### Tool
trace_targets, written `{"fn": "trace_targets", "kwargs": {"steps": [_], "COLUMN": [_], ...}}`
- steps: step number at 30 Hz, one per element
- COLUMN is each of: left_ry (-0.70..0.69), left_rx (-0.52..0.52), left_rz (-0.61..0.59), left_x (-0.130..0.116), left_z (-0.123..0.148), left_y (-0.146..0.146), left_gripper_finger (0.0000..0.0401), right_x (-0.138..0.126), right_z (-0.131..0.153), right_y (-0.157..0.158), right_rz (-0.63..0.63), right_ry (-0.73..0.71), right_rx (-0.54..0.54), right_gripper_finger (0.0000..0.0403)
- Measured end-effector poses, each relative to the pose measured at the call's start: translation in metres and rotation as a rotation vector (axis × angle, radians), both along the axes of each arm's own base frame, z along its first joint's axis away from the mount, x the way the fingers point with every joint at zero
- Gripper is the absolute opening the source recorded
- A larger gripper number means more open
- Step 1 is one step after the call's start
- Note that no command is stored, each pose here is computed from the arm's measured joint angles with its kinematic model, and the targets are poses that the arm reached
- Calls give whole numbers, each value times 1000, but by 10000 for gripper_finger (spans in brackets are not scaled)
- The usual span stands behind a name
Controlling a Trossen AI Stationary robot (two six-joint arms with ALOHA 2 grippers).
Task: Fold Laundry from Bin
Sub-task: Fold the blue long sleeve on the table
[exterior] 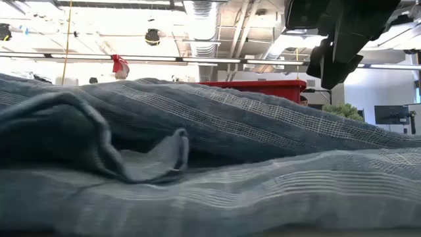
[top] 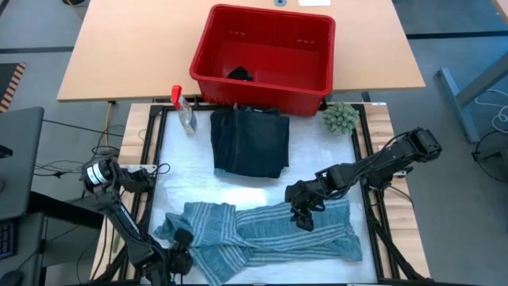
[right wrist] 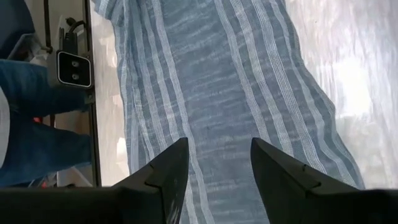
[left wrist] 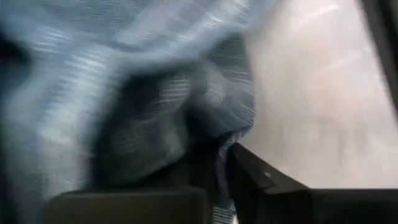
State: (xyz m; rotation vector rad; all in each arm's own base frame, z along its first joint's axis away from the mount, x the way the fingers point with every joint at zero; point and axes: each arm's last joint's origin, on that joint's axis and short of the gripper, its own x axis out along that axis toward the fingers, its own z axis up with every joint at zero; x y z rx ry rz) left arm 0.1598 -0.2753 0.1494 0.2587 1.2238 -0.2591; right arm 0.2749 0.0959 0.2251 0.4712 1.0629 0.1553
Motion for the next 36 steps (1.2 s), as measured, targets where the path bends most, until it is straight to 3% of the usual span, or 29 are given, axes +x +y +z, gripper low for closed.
{"fn": "trace_targets", "kwargs": {"steps": [2,7,15,22,26,32,36], "left_ry": [-10,-33,51,168,202,210,225], "left_rx": [24,-23,-349,-587,-565,-538,-486], "left_rz": [45,137,128,68,128,149,176], "left_x": [0,5,-3,1,2,0,0], "left_z": [10,49,103,110,101,100,97], "left_y": [3,9,22,6,5,6,12], "left_gripper_finger": [9,1,0,0,0,0,0], "right_x": [0,0,8,36,44,30,9], "right_z": [0,0,2,-32,-46,-86,-106], "right_y": [0,0,9,23,15,8,-2], "right_rz": [-3,-6,19,116,86,6,-168], "right_ry": [-1,0,-85,-129,-92,141,255], "right_rx": [-3,-1,37,86,77,-71,-122], "right_gripper_finger": [198,198,198,198,195,171,153]}}
